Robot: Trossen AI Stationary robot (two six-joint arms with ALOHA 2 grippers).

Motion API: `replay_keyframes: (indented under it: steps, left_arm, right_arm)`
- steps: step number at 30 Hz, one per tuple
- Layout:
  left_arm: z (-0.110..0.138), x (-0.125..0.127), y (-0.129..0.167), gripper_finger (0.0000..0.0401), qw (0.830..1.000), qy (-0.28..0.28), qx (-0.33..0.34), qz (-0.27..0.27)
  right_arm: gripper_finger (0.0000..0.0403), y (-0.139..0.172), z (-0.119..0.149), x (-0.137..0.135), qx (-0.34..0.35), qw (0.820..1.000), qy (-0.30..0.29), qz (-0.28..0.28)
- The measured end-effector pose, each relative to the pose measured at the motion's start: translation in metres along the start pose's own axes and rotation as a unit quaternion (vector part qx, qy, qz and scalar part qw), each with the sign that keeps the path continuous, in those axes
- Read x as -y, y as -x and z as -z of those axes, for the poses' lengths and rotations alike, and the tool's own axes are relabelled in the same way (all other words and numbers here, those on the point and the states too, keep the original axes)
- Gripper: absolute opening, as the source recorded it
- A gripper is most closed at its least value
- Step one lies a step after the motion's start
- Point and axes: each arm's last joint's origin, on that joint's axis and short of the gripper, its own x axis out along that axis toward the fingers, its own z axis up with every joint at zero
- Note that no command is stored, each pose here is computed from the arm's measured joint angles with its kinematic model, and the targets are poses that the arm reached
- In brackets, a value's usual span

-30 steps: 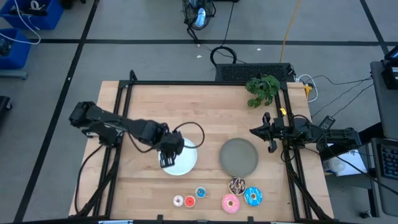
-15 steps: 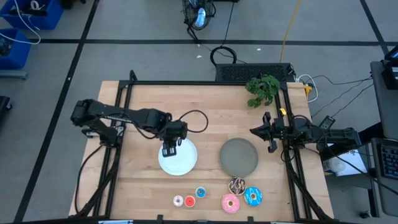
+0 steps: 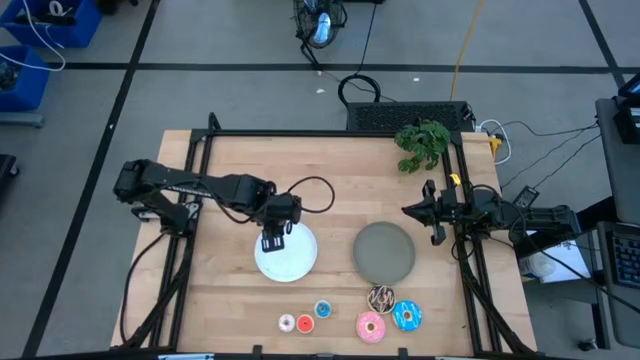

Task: Pick & Place donuts
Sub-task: Put the small brown donut on the white plate

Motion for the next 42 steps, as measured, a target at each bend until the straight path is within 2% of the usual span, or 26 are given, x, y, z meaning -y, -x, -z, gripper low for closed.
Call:
replay_keyframes:
  steps: [10, 20, 26, 33, 42]
  left_arm:
    - [0.000, 0.000, 0.000, 0.0198, 1.000, 0.001, 0.000, 0.000]
    - [-0.002, -0.001, -0.002, 0.0198, 0.999, 0.026, 0.015, -0.019]
    - [0.001, 0.000, -0.020, 0.0198, 0.999, 0.025, 0.022, -0.018]
    - [0.011, 0.000, -0.048, 0.0198, 1.000, 0.024, 0.003, 0.014]
    - [0.007, -0.014, -0.063, 0.0198, 0.997, 0.076, 0.012, 0.026]
  right_arm:
    - [0.0000, 0.000, 0.000, 0.000, 0.000, 1.000, 0.000, 0.000]
    - [0.0000, 0.000, -0.001, 0.000, 0.004, 1.000, 0.002, -0.001]
    - [0.0000, 0.000, -0.002, -0.001, 0.013, 1.000, 0.006, -0.002]
    - [0.0000, 0.000, -0.003, -0.001, 0.018, 1.000, 0.008, -0.004]
    - [0.0000, 0.000, -0.003, -0.001, 0.018, 1.000, 0.010, -0.005]
